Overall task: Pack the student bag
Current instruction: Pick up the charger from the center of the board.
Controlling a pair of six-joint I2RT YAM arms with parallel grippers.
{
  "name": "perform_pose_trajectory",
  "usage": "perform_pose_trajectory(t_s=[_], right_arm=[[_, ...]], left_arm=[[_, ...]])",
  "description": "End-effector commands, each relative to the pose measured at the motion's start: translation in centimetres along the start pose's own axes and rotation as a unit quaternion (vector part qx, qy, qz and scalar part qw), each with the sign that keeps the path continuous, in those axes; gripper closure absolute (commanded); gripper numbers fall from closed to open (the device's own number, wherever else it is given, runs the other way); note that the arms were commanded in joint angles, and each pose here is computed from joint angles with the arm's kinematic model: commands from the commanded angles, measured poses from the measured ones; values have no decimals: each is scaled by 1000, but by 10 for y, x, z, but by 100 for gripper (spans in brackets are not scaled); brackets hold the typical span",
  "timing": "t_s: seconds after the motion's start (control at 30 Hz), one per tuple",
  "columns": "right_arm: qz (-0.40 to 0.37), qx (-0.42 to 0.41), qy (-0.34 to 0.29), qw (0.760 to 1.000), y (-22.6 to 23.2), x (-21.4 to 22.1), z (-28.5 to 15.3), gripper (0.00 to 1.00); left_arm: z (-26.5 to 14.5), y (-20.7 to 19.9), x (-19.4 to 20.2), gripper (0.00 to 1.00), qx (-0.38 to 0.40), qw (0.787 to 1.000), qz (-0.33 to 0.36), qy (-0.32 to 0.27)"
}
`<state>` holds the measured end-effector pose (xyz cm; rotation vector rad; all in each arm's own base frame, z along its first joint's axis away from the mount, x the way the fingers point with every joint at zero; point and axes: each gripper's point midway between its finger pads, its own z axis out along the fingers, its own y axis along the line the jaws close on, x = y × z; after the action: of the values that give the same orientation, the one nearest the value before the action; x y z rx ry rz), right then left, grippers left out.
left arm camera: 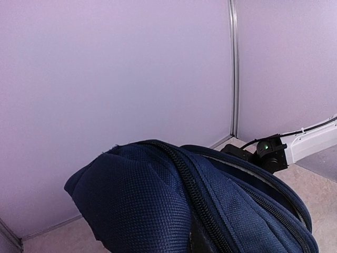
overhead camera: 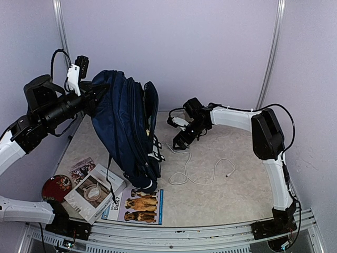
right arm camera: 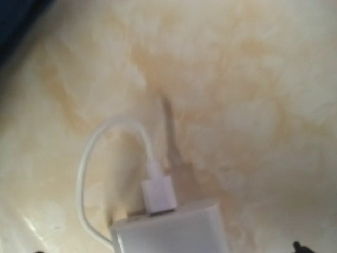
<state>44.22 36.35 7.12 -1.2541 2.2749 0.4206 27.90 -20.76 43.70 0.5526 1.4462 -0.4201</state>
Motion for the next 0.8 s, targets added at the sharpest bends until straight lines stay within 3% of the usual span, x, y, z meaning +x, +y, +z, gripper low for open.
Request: perform_pose_trajectory(t_s=[0.0,0.53,0.77], right_arm=[[-11,-14,36,999,-1,15,9,0],[-55,52,80,994,0,32,42,12],[-73,25,77,994,15,30,44,14]], left_arm=[[-21,9,-62,100,-12,993,14,-115],[-18,12,-58,100,-11,993,10,-113],[-19,13,-58,100,-11,993,11,-114]])
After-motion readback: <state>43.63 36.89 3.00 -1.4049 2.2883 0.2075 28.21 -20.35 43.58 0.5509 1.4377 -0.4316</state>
